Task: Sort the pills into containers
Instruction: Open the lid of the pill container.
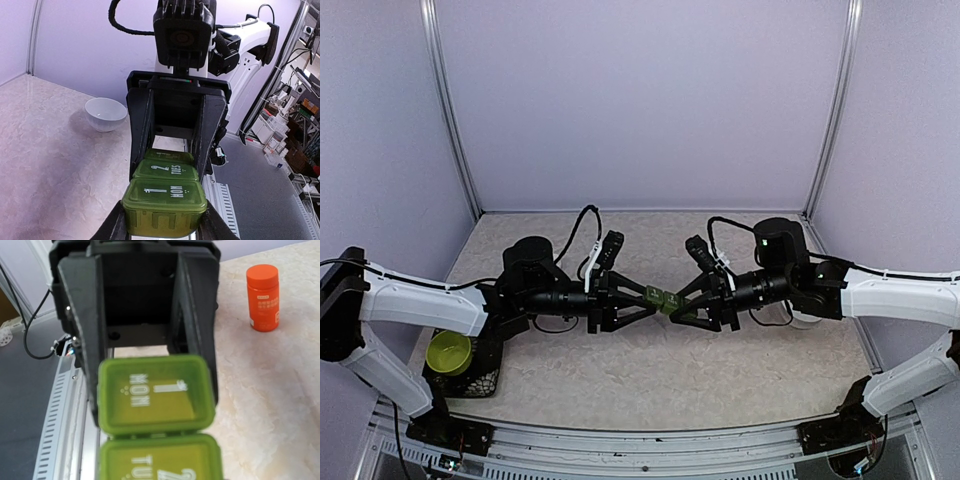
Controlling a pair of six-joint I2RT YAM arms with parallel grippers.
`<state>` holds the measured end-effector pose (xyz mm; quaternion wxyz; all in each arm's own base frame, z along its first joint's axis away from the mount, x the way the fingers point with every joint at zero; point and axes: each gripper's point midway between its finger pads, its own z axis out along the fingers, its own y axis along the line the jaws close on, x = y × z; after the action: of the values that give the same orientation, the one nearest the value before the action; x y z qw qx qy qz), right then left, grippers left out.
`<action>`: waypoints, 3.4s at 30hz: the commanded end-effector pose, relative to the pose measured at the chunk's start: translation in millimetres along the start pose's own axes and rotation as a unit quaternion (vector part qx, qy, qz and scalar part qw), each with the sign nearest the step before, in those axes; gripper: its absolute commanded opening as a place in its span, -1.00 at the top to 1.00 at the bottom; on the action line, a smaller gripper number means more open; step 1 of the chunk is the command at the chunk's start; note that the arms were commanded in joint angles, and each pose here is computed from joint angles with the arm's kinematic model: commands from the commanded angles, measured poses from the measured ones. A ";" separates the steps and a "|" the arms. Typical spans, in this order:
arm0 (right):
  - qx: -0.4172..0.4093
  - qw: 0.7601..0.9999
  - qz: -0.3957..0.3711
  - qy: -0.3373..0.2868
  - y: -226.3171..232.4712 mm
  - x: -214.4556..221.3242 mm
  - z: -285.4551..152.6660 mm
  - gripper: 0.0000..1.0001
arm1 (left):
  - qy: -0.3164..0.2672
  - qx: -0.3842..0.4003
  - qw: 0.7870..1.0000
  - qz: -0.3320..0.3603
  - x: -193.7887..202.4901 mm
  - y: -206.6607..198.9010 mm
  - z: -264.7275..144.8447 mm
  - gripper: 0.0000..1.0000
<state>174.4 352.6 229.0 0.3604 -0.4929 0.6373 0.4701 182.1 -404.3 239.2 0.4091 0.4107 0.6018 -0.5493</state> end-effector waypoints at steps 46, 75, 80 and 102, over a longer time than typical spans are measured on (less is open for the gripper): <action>0.064 0.998 -0.022 0.006 -23.7 3.2 -1.8 0.30 | -0.044 -0.119 0.991 -0.048 -15.6 28.1 -18.4 -0.80; 0.066 0.995 -0.062 0.036 -11.7 11.9 13.8 0.30 | 0.003 -0.137 0.983 -0.124 12.1 64.6 3.8 -0.50; 0.069 0.994 -0.079 0.040 -5.6 11.5 17.2 0.30 | 0.011 -0.135 0.982 -0.135 17.0 67.6 8.8 -0.28; 0.136 0.982 -0.118 0.057 -21.0 12.8 17.4 0.29 | 0.037 -0.120 0.967 -0.221 38.3 81.5 13.2 0.04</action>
<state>183.8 355.9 180.8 0.3908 -0.5357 0.6748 0.3240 237.0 -410.8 188.9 0.3368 0.2651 0.7314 -0.5304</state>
